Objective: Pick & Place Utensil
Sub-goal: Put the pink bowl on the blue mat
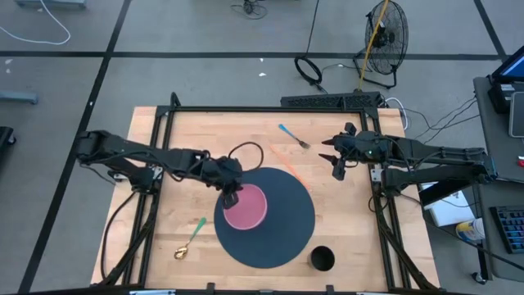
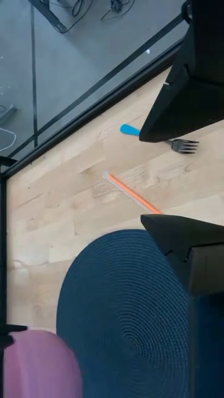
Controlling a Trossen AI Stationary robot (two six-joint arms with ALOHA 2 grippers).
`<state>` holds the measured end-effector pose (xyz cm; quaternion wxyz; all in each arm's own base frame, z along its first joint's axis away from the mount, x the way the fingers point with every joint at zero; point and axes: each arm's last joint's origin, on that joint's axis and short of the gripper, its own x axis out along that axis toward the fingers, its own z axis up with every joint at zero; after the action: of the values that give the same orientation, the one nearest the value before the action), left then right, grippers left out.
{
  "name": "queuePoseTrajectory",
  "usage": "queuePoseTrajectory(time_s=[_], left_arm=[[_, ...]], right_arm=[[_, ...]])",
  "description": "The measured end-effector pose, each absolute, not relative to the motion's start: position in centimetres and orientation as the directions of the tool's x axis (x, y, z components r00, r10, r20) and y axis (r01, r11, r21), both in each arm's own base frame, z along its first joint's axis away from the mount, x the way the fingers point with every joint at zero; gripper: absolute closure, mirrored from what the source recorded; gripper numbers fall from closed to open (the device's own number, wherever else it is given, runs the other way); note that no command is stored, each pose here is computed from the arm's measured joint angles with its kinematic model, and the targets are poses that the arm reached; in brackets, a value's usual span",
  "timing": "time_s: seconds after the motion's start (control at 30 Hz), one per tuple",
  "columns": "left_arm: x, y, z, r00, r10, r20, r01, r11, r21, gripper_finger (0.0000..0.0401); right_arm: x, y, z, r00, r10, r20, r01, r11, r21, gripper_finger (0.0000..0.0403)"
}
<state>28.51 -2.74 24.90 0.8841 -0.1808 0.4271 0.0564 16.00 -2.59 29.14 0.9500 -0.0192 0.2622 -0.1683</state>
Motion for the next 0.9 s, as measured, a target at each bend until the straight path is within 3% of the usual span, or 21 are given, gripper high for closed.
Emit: queuePoseTrajectory(time_s=[0.43, 0.63, 0.9], left_arm=[[30.8, -3.5, 21.9, 0.550, -0.128, -0.826, -0.237, 0.924, -0.301, 0.0397], [31.6, -3.3, 21.8, 0.492, -0.077, -0.867, -0.268, 0.934, -0.235, 0.0397], [32.6, -3.5, 20.4, 0.429, -0.122, -0.895, -0.243, 0.939, -0.244, 0.0397]], right_arm=[[16.1, -2.6, 29.2, 0.809, -0.329, -0.486, 0.310, 0.943, -0.123, 0.0204], [16.1, -2.6, 29.2, 0.809, -0.329, -0.487, 0.310, 0.943, -0.123, 0.0204], [16.1, -2.6, 29.1, 0.806, -0.327, -0.493, 0.309, 0.943, -0.120, 0.0204]])
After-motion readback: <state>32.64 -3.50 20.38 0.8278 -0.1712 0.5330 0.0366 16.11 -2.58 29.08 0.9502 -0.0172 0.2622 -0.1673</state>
